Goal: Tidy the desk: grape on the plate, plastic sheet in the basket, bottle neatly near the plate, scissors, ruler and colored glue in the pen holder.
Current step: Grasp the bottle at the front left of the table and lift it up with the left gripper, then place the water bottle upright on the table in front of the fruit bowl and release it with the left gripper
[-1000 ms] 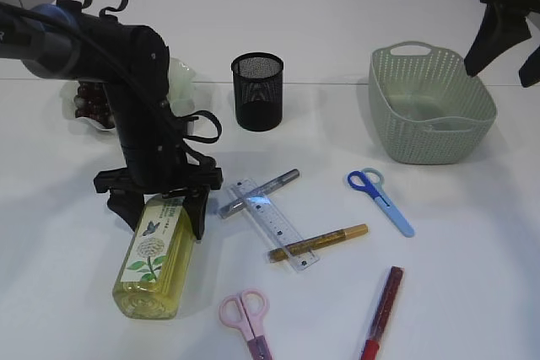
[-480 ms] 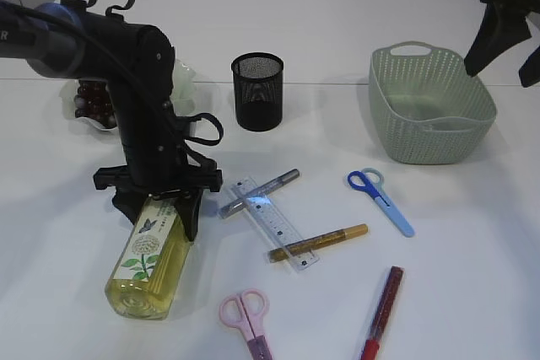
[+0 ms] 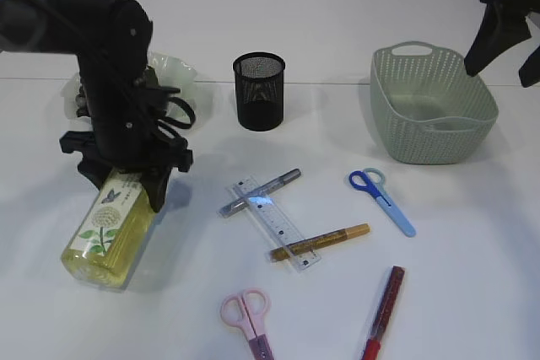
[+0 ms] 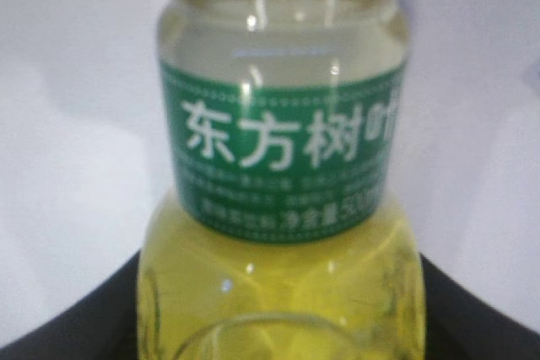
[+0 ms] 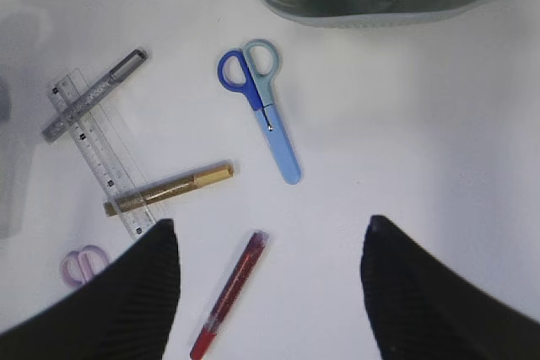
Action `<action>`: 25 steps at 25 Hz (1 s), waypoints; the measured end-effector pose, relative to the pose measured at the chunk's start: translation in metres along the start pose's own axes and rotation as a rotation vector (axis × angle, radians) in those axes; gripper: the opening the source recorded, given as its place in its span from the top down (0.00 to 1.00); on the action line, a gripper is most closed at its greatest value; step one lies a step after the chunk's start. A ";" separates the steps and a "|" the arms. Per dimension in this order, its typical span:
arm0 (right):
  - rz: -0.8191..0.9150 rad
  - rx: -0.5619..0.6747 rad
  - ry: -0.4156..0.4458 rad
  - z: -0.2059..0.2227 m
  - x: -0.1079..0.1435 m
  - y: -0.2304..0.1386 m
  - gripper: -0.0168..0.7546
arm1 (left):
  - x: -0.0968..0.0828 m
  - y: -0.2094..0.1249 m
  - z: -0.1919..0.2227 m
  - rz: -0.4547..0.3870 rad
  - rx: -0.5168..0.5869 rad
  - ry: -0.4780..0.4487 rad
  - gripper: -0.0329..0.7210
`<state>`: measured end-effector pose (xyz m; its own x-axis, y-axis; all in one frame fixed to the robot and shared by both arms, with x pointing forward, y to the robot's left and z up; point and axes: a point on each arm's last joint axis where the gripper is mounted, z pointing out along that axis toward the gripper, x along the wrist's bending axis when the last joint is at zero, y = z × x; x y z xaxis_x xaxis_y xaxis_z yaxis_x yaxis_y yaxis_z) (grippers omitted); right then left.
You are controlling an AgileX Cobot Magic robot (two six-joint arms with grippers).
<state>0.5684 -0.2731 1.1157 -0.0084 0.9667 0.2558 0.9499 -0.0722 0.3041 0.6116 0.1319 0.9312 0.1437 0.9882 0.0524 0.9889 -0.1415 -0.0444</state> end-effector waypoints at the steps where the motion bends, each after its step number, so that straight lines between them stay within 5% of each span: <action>1: 0.000 0.000 0.000 0.000 0.000 0.000 0.30 | 0.002 -0.003 -0.009 -0.001 -0.026 -0.005 0.37; 9: 0.000 0.000 0.000 0.000 0.000 0.000 0.30 | 0.029 -0.049 -0.060 -0.035 -0.294 -0.085 0.38; 19: 0.000 0.000 0.000 0.000 0.000 0.000 0.30 | 0.089 -0.118 -0.079 -0.156 -0.777 -0.152 0.38; 25: 0.000 0.000 0.000 0.000 0.000 0.000 0.30 | 0.096 -0.123 -0.070 -0.121 -1.008 -0.180 0.38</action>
<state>0.5684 -0.2731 1.1157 -0.0084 0.9667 0.2558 0.9499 -0.0722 0.3041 0.5062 0.2404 1.0113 0.1153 0.9815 -0.1528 0.5795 0.0585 0.8129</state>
